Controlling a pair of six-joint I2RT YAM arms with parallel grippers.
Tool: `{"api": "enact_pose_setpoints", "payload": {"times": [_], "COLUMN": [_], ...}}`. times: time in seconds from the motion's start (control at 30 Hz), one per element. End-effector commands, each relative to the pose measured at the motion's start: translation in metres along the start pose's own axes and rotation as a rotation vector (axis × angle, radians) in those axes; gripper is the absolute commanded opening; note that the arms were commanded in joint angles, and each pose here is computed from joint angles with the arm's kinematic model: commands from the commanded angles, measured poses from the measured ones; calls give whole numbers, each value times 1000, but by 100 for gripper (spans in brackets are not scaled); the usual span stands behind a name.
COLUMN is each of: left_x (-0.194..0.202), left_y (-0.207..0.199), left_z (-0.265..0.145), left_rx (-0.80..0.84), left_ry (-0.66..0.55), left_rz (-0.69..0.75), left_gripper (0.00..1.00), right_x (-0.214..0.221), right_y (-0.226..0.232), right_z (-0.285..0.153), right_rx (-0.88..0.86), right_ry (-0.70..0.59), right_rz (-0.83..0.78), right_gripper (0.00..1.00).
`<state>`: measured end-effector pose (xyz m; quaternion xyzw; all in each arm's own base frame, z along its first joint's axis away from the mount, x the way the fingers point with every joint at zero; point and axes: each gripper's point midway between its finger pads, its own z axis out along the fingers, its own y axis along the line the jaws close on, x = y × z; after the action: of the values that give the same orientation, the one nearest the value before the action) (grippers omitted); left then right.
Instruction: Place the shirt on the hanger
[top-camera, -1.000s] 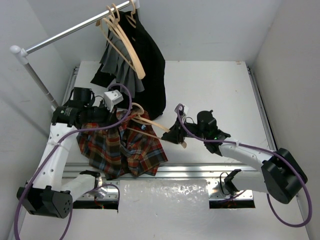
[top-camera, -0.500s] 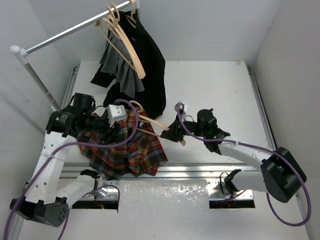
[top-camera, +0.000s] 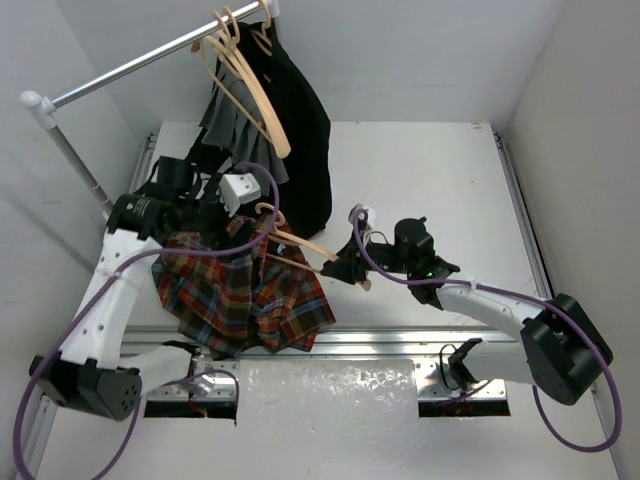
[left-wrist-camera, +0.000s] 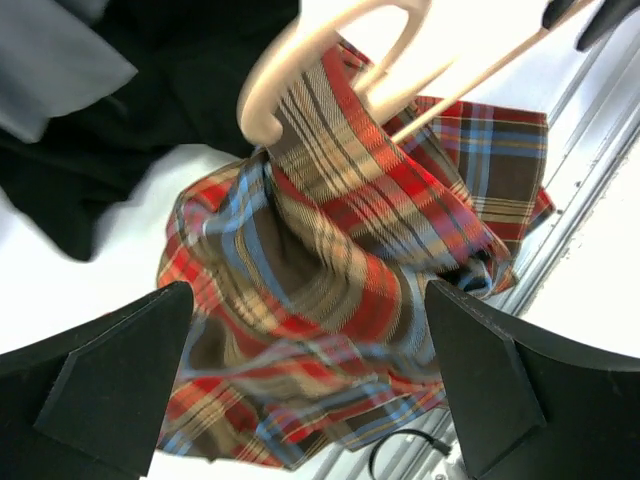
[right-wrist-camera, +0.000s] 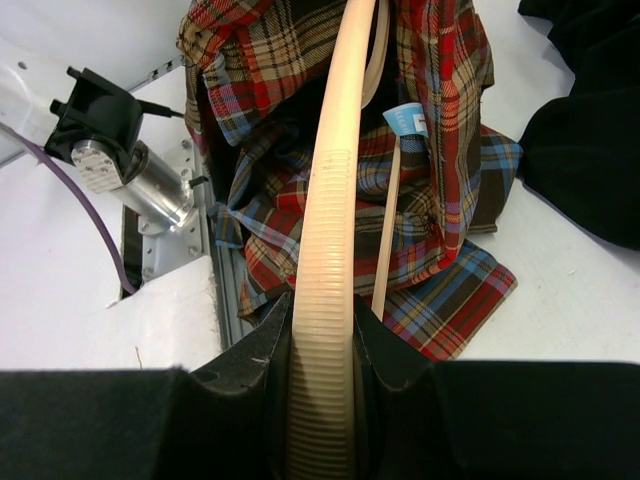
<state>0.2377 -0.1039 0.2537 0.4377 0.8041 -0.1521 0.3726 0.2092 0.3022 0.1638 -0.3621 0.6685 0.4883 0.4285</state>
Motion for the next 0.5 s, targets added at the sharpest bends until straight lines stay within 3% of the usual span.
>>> {"api": "enact_pose_setpoints", "payload": {"times": [0.0,0.13,0.2,0.33,0.47], "left_x": [-8,7,33,89,101], "left_y": [-19,-39,-40,-58,-63], "left_z": [-4,-24,-25,-9,12], "left_rx": [102,90,70,104,113], "left_ry": [-18,-15,71,198,184], "left_rz": [-47,18,46,-7,-77], "left_gripper": [99,100,99,100,99], "right_x": [-40,-39,-38,-40,-41], "right_y": [5,2,1,0,-1], "right_z": [3,3,4,5,6], "right_rx": [-28,-12,-10,-9,-7], "right_ry": [-90,-83,-82,-82,-83], "right_rz": [-114,-114,-111,-109,-119], "right_gripper": [0,0,0,0,0]}}
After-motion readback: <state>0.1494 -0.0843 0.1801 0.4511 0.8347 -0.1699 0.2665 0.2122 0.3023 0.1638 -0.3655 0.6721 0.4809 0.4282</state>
